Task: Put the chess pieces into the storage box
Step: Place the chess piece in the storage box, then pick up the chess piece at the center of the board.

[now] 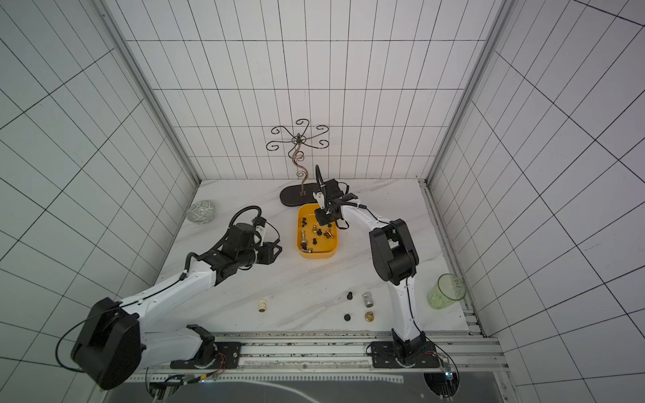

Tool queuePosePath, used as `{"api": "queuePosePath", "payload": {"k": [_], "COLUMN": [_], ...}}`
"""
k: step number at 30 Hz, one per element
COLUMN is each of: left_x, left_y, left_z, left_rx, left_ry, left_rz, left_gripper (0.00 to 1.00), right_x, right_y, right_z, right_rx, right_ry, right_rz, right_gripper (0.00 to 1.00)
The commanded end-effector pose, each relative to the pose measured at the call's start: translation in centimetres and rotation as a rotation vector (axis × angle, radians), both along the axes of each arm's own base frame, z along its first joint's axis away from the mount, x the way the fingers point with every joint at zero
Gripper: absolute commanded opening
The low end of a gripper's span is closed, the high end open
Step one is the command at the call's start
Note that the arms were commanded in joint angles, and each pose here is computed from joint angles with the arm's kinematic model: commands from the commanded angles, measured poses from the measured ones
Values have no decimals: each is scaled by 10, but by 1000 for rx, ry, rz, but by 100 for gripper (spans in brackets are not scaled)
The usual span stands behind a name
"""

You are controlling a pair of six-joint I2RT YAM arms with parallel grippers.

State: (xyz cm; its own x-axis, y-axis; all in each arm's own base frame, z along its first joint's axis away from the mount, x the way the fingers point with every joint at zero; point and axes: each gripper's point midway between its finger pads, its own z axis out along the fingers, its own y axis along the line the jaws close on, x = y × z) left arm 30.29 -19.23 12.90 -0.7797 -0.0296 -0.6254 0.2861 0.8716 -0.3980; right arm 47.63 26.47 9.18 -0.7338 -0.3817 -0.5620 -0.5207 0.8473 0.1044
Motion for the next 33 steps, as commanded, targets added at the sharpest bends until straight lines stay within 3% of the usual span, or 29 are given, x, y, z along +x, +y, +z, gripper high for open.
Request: {"api": "queuePosePath", "payload": {"k": [1, 8, 15, 25, 33], "left_x": [2, -1, -18, -59, -96], "left_y": [0, -9, -43, -132, -216], "left_z": [5, 9, 22, 19, -15], "left_rx": [-20, -27, 0, -1, 71], "left_ry": [-19, -32, -99, -175, -171], "left_rz": [7, -40, -160, -456, -703], "left_gripper": [43, 44, 46, 48, 50], "right_x": [14, 7, -32, -102, -141], "right_y": [6, 1, -32, -121, -159], "right_z": [42, 92, 131, 133, 106], "right_rx": [48, 96, 184, 272, 308], "right_ry": [-72, -147, -208, -226, -180], "right_rz": [13, 10, -42, -221, -309], "right_gripper": [35, 36, 36, 36, 37]}}
